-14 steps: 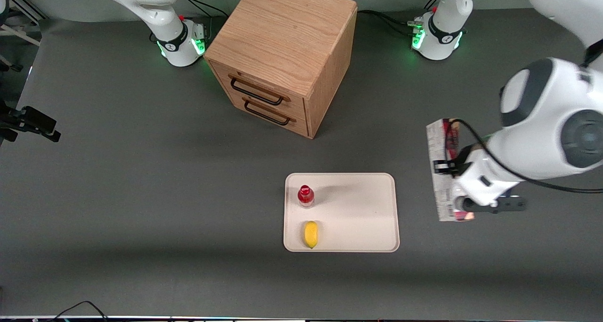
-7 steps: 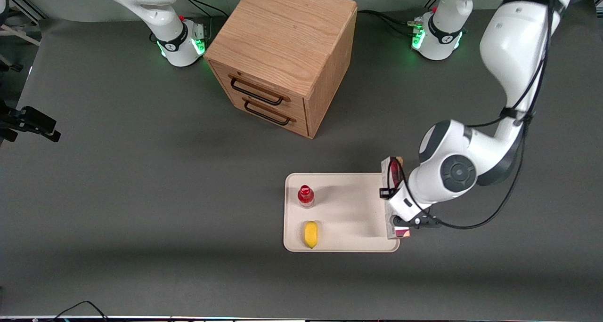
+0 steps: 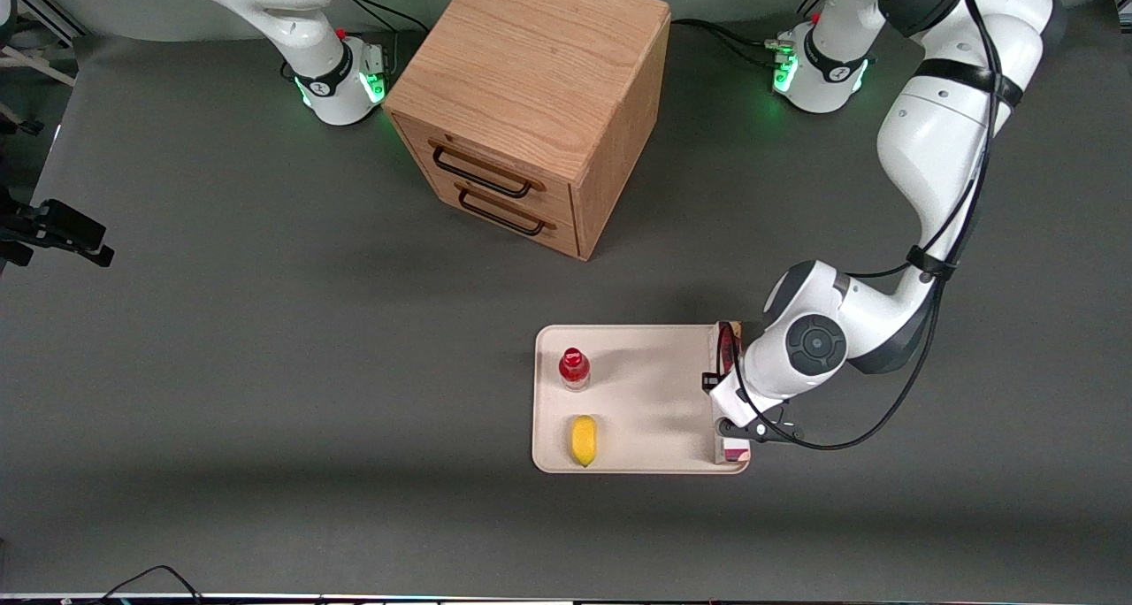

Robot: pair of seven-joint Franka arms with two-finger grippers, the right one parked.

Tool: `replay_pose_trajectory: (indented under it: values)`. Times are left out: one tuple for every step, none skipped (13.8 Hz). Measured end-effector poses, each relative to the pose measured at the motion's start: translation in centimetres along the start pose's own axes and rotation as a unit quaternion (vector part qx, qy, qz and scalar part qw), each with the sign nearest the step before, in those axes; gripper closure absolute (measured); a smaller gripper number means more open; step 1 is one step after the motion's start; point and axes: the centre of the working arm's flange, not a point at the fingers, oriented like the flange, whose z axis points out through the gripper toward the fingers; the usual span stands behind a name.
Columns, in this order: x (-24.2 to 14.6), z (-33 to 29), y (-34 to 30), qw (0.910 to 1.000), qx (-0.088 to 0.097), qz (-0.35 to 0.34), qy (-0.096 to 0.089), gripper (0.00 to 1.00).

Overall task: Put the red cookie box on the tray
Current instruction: 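Carry the box over the cream tray and lower it onto the tray, then open the left gripper and raise it away from the tray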

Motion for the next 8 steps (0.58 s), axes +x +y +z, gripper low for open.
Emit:
replay_pose_trajectory:
  values:
    - [0.2, -0.4, -0.1, 1.0, 0.001, -0.001, 0.001, 0.4]
    - [0.3, -1.1, -0.3, 1.0, 0.005, -0.002, -0.002, 0.3]
    - [0.4, -2.4, -0.7, 0.9998, 0.016, -0.005, -0.013, 0.19]
    - [0.5, -4.6, -1.2, 0.9992, 0.025, -0.015, -0.028, 0.09]
    - [0.6, -7.7, -1.9, 0.9985, 0.025, -0.03, -0.04, 0.0]
    - [0.5, -11.5, -2.8, 0.9976, 0.021, -0.044, -0.048, 0.0]
    - [0.1, -15.2, -3.8, 0.9969, 0.02, -0.047, -0.06, 0.0]
    - [-0.9, -19.0, -5.2, 0.996, 0.028, -0.039, -0.076, 0.0]
